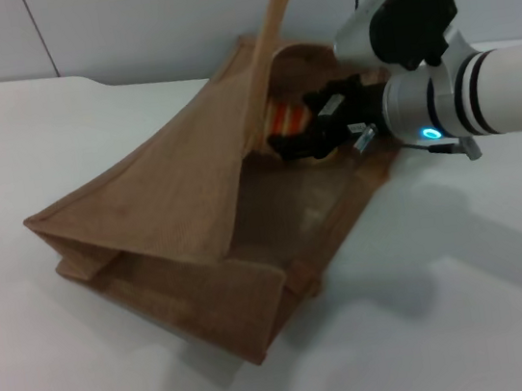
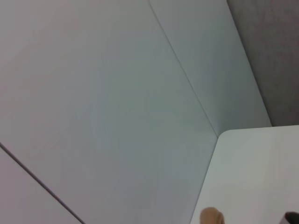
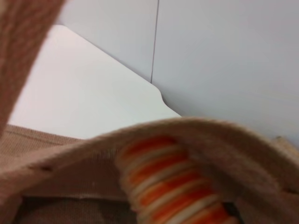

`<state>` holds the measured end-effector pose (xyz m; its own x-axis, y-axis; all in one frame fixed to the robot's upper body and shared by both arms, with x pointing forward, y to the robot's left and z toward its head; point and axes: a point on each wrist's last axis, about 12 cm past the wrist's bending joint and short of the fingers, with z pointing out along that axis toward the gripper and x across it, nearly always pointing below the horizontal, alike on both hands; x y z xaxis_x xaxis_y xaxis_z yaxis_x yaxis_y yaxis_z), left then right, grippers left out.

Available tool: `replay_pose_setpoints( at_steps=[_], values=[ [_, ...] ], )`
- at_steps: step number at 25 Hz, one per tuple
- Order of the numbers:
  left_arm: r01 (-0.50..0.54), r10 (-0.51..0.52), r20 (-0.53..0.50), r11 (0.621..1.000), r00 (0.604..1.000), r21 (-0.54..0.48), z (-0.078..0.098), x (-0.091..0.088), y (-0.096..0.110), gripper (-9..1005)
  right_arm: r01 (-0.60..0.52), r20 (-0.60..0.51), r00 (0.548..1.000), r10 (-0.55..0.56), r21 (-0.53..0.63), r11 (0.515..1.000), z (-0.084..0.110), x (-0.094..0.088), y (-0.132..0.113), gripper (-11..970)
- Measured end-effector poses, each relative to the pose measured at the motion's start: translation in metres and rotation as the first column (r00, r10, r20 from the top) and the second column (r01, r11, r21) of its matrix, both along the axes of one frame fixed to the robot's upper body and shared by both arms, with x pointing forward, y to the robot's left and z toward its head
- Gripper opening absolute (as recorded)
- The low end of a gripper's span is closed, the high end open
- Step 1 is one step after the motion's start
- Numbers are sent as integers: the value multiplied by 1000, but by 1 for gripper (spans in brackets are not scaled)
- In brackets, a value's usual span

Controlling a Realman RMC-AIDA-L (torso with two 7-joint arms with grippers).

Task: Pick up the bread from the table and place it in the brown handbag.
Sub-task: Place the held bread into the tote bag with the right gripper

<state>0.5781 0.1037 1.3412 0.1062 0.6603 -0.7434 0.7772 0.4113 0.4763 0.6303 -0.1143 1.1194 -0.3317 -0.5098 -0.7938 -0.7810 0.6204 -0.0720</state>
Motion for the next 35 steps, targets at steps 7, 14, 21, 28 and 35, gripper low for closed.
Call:
replay_pose_setpoints(
  at_steps=[7, 14, 21, 28, 35],
  values=[
    [-6, 6, -2, 1000, 1000, -1, -1, 0, 2, 118, 9, 1, 1000, -9, 9, 1000, 0, 0, -5, 831],
    [-16, 16, 0, 1000, 1000, -7, -2, 1, 5, 118, 16, -5, 1000, -16, 15, 1000, 1, 0, -7, 848],
    [-15, 15, 3, 1000, 1000, -7, -2, 1, 5, 118, 31, -9, 999, -31, 18, 999, 0, 2, -10, 864],
    [-59, 60, 10, 998, 998, -6, -5, 5, 14, 118, 39, -12, 999, -39, 9, 999, -3, 2, -14, 874],
    [-73, 73, 6, 997, 997, -5, -7, 6, 18, 118, 51, -14, 999, -51, -1, 999, -4, 2, -20, 879]
  ],
)
